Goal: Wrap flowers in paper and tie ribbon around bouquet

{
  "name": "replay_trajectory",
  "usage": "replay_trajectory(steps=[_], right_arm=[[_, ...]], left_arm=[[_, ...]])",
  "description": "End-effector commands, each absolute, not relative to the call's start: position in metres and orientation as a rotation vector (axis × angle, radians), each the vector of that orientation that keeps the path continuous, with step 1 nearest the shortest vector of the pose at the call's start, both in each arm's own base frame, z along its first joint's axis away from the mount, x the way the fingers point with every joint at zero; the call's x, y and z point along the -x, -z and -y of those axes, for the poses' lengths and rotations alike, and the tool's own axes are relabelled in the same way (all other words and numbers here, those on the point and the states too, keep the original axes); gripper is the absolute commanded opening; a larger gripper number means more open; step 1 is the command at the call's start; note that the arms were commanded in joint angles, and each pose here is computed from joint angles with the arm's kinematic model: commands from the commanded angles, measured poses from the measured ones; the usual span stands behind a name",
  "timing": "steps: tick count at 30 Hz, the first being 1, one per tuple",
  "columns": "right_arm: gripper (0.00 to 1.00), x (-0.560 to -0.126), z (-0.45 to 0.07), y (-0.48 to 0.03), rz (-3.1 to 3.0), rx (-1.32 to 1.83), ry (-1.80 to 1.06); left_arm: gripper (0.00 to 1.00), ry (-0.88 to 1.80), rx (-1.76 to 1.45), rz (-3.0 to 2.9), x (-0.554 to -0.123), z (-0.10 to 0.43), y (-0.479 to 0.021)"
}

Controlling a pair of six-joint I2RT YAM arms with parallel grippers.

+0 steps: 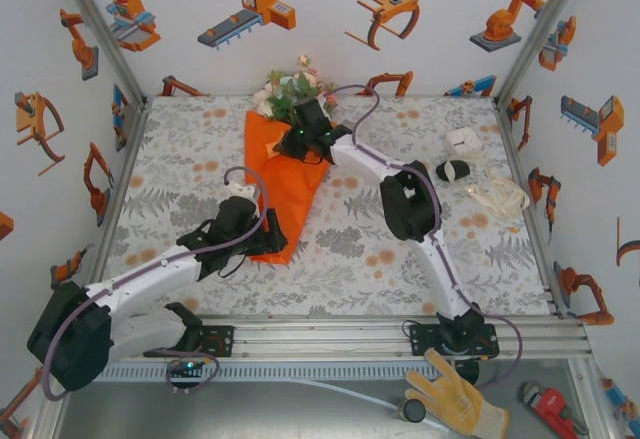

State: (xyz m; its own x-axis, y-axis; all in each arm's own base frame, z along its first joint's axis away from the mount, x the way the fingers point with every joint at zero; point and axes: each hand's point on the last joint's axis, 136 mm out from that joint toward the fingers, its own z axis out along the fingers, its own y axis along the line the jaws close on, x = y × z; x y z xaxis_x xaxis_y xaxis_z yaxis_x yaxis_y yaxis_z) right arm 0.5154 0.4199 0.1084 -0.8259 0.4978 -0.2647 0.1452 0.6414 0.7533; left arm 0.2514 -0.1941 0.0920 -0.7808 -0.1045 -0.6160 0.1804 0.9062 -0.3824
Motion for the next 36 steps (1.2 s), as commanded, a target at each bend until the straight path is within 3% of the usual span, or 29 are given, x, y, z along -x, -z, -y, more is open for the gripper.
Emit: replay_trajectory(steps=[1,4,8,10,15,21,27,29,36], right_arm=[[0.00,-0.525,-0.408,-0.106,-2.385,-0.509,-1.000],[0.00,-0.527,-0.407,-0.109,-2.379,-0.502,-0.996],[0.00,-0.532,-0.407,-0.117,-2.360,-0.471,-1.003],[0.08,-0.535,-0.410,-0.131,-2.340,-0.405,-1.026],[0.33,-0.525,-0.408,-0.189,-2.294,-0.108,-1.077],[0.45,-0.513,-0.313,-0.215,-2.213,-0.009,-0.885],[0.48,-0.527,-0.236,-0.171,-2.294,-0.121,-0.898],[0.56,-0.527,-0.235,-0.163,-2.298,-0.099,-0.914],[0.60,-0.529,-0.262,-0.134,-2.250,-0.124,-1.167]], left_arm=[[0.63,0.561,-0.073,-2.457,-0.249,0.190,-0.075],[0.49,0.776,-0.090,-2.440,-0.247,0.213,-0.079],[0.23,0.758,-0.065,-2.455,-0.247,0.209,-0.074],[0.17,0.759,-0.045,-2.465,-0.247,0.205,-0.070],[0.16,0.717,0.026,-2.496,-0.245,0.193,-0.056],[0.14,0.725,0.052,-2.506,-0.247,0.193,-0.047],[0.14,0.736,0.051,-2.506,-0.249,0.195,-0.046],[0.13,0.735,0.055,-2.507,-0.249,0.194,-0.045],[0.13,0.742,0.068,-2.500,-0.251,0.193,-0.049]])
